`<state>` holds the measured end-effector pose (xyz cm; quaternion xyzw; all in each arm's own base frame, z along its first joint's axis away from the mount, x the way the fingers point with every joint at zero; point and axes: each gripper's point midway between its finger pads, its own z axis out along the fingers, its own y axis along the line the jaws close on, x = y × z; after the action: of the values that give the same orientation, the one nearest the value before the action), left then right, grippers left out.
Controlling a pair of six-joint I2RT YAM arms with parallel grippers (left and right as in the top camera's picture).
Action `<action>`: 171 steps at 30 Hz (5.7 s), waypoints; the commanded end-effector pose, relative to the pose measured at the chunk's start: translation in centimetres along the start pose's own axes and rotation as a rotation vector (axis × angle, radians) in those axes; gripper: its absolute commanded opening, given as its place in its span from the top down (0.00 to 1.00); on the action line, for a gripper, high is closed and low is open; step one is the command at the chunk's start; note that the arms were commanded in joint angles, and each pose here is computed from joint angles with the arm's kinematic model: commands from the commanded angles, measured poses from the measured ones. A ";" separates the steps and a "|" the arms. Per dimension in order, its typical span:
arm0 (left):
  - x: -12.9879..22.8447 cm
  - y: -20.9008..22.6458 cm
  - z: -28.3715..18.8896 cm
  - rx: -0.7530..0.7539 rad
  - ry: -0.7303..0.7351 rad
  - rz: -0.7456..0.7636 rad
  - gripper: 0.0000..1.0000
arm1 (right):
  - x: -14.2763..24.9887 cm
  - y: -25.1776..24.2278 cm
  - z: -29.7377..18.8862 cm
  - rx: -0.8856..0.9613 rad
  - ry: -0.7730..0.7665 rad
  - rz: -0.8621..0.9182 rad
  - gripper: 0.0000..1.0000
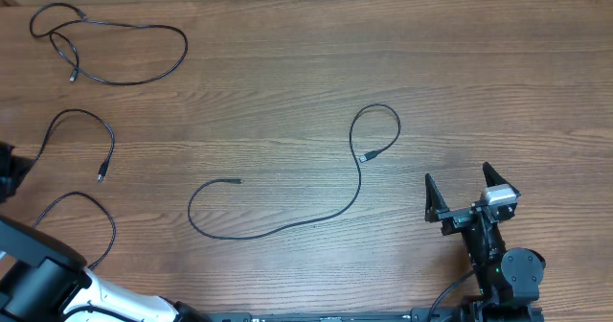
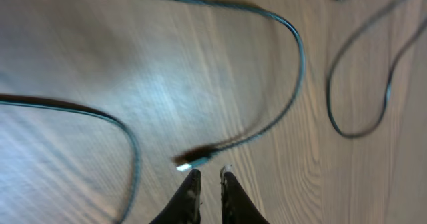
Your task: Untangle cables
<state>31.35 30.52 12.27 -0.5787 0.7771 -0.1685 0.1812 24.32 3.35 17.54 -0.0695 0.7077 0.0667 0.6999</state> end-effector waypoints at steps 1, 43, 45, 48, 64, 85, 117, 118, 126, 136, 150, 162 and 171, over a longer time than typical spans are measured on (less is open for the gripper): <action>1.9 -2.7 1.2 0.046 0.060 0.109 0.83 | 0.2 0.0 0.0 0.004 -0.003 -0.002 0.00; 13.2 -1.3 2.1 -0.401 0.322 0.155 0.00 | 0.2 0.0 0.0 0.004 -0.003 -0.002 0.00; 12.4 -0.1 1.8 -0.484 0.268 0.117 0.01 | 0.2 0.0 0.0 0.004 -0.003 -0.002 0.00; 11.4 1.5 1.4 -0.580 0.200 0.065 0.00 | 0.2 0.0 0.0 0.004 -0.003 -0.002 0.00; 11.1 5.1 7.1 -0.565 0.110 0.039 0.01 | 0.2 0.0 0.0 0.004 -0.003 -0.002 0.00; 12.8 9.5 9.1 -0.589 0.130 -0.028 0.21 | 0.2 0.0 0.0 0.004 -0.003 -0.002 0.00; 9.7 0.3 7.2 -0.305 0.146 0.031 0.96 | 0.2 0.0 0.0 0.004 -0.003 -0.002 0.00; 9.3 -0.4 6.7 -0.299 0.133 0.041 0.96 | 0.2 0.0 0.0 0.004 -0.003 -0.002 0.00; 6.3 -5.4 4.8 -0.206 0.031 0.188 0.96 | 0.2 0.0 0.0 0.004 -0.003 -0.002 0.00; 6.3 -9.6 6.4 -0.209 -0.064 0.596 0.96 | 0.2 0.0 0.0 0.004 -0.003 -0.002 0.00; 8.1 -10.6 9.3 -0.297 -0.054 0.781 0.96 | 0.2 0.0 0.0 0.004 -0.003 -0.002 0.00; 7.8 -10.6 9.6 -0.276 -0.053 0.754 0.93 | 0.2 0.0 0.0 0.004 -0.003 -0.002 0.00; 9.3 -11.6 9.9 -0.189 0.001 0.747 0.71 | 0.2 0.0 0.0 0.004 -0.003 -0.002 0.00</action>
<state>42.60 18.39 8.11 -0.2752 0.9463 -0.0009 0.1697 24.32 3.35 17.54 -0.0696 0.7077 0.0666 0.6999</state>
